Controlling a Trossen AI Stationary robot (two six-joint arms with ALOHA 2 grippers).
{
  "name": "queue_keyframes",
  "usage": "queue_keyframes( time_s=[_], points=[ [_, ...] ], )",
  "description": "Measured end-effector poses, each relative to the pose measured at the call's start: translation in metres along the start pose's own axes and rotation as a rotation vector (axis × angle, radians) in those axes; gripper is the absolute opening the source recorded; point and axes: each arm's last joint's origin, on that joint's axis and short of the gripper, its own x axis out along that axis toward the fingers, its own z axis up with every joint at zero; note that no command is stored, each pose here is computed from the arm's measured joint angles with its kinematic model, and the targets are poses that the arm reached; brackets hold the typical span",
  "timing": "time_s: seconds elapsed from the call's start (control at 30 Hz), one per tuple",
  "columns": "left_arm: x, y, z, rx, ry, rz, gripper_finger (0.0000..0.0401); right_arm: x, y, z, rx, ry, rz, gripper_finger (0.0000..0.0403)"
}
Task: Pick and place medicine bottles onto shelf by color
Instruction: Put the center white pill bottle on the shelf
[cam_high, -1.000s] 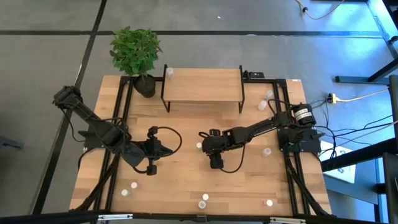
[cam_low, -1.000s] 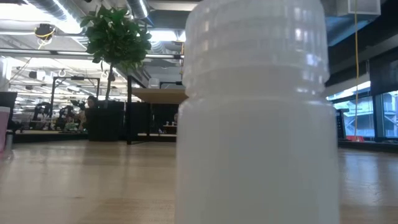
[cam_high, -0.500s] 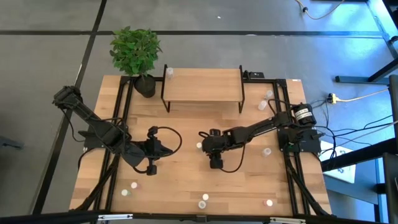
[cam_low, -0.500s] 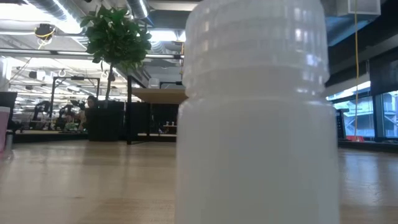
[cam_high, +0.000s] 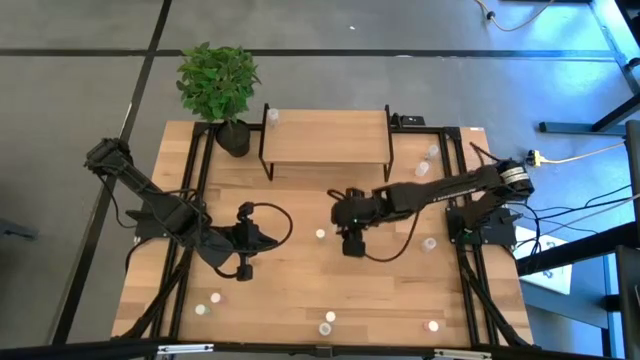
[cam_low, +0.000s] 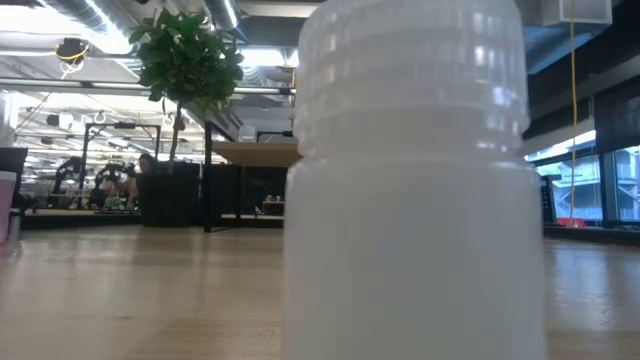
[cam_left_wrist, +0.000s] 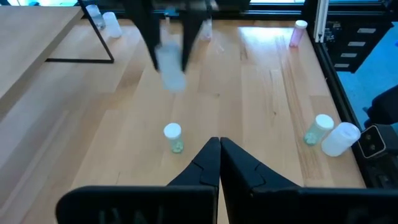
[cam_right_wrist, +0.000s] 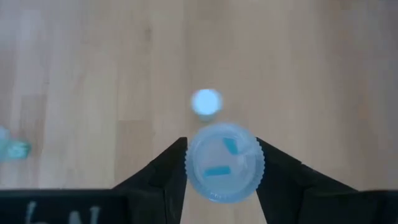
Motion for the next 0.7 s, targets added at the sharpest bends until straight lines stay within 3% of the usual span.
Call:
queue_keyframes(
  time_s=[0.33,0.5,0.7],
  points=[
    [0.001,0.002,0.001,-0.069,-0.025,0.049,0.0,-0.071,-0.045,0.055,-0.019,-0.058,-0.102,0.0157],
    [0.0,0.005,0.003,-0.092,-0.076,0.145,0.0,-0.091,-0.075,0.067,0.003,-0.101,-0.136,0.0158],
    [0.0,0.006,0.003,-0.094,-0.089,0.168,0.0,-0.104,-0.118,0.077,0.068,-0.127,-0.185,0.0158]
  ],
)
